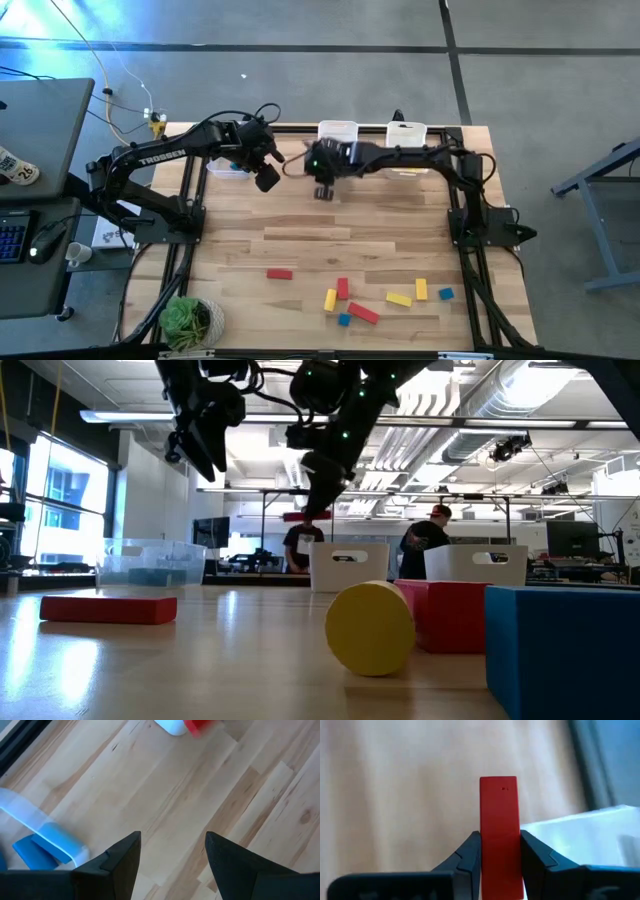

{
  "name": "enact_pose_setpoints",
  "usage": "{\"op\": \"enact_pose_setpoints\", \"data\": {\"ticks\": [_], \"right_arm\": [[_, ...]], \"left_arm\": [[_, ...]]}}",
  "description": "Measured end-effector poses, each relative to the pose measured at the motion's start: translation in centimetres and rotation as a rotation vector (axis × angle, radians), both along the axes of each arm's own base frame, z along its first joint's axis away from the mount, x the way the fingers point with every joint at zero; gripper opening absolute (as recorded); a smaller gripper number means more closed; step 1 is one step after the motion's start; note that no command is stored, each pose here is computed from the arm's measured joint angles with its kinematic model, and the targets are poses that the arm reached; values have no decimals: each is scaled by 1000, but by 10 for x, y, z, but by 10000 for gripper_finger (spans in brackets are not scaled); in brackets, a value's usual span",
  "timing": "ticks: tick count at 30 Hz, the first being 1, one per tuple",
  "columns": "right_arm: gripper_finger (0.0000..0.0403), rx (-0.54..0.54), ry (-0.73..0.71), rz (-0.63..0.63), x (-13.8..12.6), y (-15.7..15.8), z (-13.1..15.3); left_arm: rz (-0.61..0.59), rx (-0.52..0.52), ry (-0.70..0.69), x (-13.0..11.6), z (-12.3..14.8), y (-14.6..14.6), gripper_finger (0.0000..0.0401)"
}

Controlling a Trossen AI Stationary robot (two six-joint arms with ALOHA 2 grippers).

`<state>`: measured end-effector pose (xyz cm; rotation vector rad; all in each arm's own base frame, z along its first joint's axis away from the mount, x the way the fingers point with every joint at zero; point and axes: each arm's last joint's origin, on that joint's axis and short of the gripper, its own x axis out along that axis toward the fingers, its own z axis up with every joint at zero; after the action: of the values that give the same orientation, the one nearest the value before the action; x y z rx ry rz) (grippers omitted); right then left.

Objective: Sort & place blocks by color
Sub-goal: Put the red block into the left white bin

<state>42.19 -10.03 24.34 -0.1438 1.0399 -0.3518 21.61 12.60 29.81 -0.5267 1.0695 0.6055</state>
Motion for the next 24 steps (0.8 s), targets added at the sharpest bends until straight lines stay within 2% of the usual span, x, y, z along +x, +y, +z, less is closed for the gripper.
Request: {"op": "enact_pose_setpoints", "data": {"ticks": [5, 13, 20, 24], "right_arm": [[81, 20, -41, -162, -8, -32, 11], [81, 95, -76, -422, -28, -81, 5], [81, 211, -133, -552, -39, -112, -3], [81, 289, -126, -542, -40, -122, -15]], "left_arm": [[-28, 10, 4, 0, 0, 0, 207], [-42, 49, -48, 5, 3, 3, 207], [-27, 126, -124, 12, 8, 8, 207], [2, 209, -177, 17, 13, 13, 207]]}}
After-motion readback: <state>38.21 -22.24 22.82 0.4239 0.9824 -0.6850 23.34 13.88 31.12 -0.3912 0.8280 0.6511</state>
